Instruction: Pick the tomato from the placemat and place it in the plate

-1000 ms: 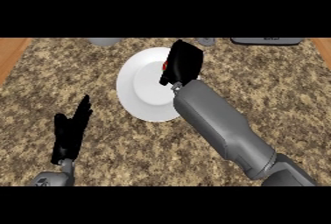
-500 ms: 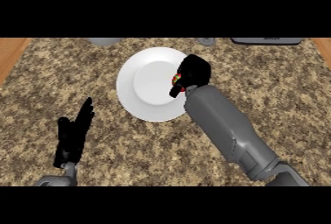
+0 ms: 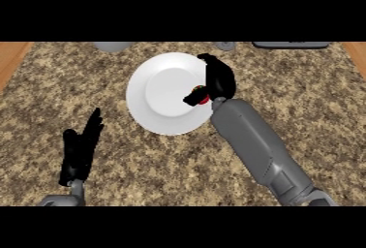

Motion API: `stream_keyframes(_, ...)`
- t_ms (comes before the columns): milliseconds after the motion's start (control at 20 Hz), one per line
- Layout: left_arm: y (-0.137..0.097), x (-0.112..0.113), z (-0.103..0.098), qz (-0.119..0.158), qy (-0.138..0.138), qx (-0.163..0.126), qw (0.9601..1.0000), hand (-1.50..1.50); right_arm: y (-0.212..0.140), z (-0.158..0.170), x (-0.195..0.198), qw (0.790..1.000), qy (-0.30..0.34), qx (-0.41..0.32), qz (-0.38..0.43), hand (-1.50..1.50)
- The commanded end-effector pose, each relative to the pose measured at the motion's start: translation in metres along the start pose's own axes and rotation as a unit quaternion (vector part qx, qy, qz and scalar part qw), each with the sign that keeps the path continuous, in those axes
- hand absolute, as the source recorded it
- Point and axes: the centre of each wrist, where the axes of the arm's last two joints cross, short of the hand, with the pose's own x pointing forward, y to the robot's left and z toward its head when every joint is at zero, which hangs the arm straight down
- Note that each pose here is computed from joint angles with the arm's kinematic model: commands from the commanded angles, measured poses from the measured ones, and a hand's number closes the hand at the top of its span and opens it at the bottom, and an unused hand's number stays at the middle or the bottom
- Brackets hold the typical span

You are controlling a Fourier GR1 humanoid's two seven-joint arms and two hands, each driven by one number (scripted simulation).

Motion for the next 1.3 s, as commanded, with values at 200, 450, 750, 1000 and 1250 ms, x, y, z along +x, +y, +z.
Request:
stream_keyframes(200,-0.006,-0.005,0.000,0.005,0.004,0.011,0.9999,0.00,-0.027,0.014,-0.016,0.964,-0.054,-0.093,-0.242,-1.50)
stream_keyframes(450,0.004,0.001,0.002,-0.002,0.004,0.008,1.0000,0.00,-0.016,0.028,-0.034,0.954,-0.066,-0.066,-0.283,-1.50)
stream_keyframes(750,-0.007,-0.011,-0.011,-0.003,-0.006,0.006,1.0000,0.00,-0.014,0.037,-0.073,0.948,-0.107,-0.051,-0.294,-1.50)
stream_keyframes(1000,0.002,-0.013,0.000,-0.004,0.008,0.000,1.0000,0.00,0.010,0.040,-0.076,0.954,-0.110,-0.053,-0.275,-1.50)
stream_keyframes(1250,0.017,-0.002,-0.003,0.000,0.002,0.001,1.0000,0.00,0.009,0.035,-0.083,0.959,-0.091,-0.062,-0.262,-1.50)
